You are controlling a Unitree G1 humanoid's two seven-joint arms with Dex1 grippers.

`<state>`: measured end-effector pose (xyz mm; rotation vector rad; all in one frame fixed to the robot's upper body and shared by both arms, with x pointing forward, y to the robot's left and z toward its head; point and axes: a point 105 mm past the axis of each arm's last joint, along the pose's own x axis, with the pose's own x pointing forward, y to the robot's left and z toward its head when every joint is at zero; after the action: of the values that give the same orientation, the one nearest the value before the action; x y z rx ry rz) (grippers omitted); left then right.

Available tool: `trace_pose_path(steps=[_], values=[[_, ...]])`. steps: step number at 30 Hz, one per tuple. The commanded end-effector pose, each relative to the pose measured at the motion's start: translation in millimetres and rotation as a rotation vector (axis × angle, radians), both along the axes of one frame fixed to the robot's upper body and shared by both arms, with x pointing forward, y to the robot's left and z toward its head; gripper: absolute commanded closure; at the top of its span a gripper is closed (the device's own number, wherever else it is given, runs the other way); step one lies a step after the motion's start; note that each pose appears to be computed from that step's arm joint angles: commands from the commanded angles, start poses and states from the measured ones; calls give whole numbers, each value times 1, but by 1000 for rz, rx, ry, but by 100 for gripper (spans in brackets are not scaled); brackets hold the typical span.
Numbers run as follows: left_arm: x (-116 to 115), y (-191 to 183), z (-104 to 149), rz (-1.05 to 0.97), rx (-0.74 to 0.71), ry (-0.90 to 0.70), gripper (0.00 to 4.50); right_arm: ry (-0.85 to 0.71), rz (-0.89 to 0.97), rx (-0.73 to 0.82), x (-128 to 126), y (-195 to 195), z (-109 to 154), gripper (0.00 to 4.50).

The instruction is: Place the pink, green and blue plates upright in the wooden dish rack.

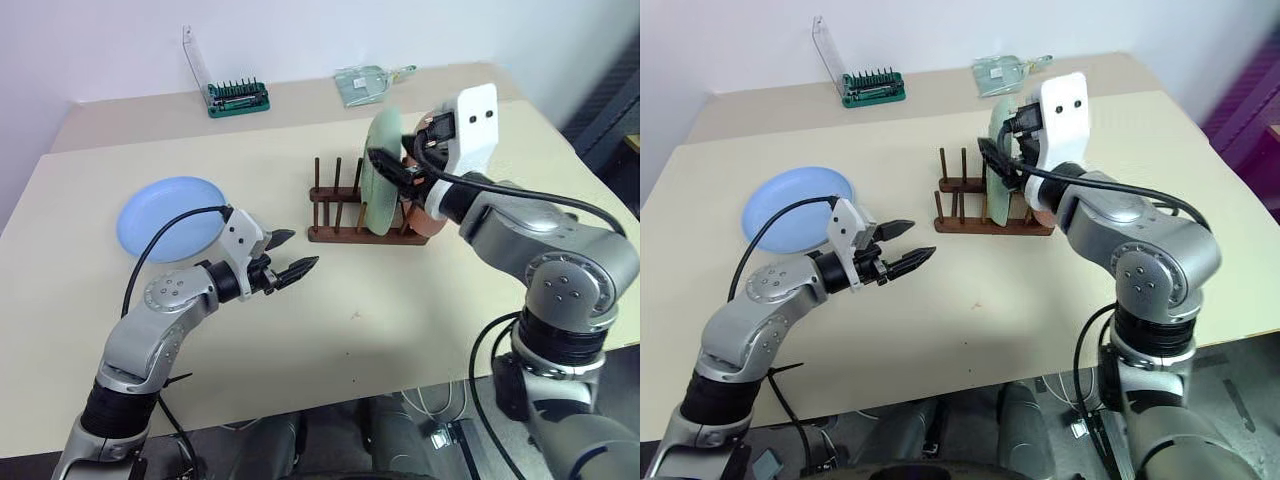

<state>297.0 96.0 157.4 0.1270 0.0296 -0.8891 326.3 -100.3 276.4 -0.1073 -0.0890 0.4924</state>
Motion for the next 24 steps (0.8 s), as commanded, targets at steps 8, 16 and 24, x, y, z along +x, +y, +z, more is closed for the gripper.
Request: trace_pose_path(steps=[8, 16, 24], values=[[72, 156, 45, 1220, -166, -133, 5, -545, -7, -379, -13, -13, 60, 185], [57, 203, 17, 1552, -167, 81, 5, -627, 325, -446, -34, 33, 44, 185], [52, 197, -41, 1491, -157, 463, 5, -506, 561, -473, -49, 64, -7, 185]])
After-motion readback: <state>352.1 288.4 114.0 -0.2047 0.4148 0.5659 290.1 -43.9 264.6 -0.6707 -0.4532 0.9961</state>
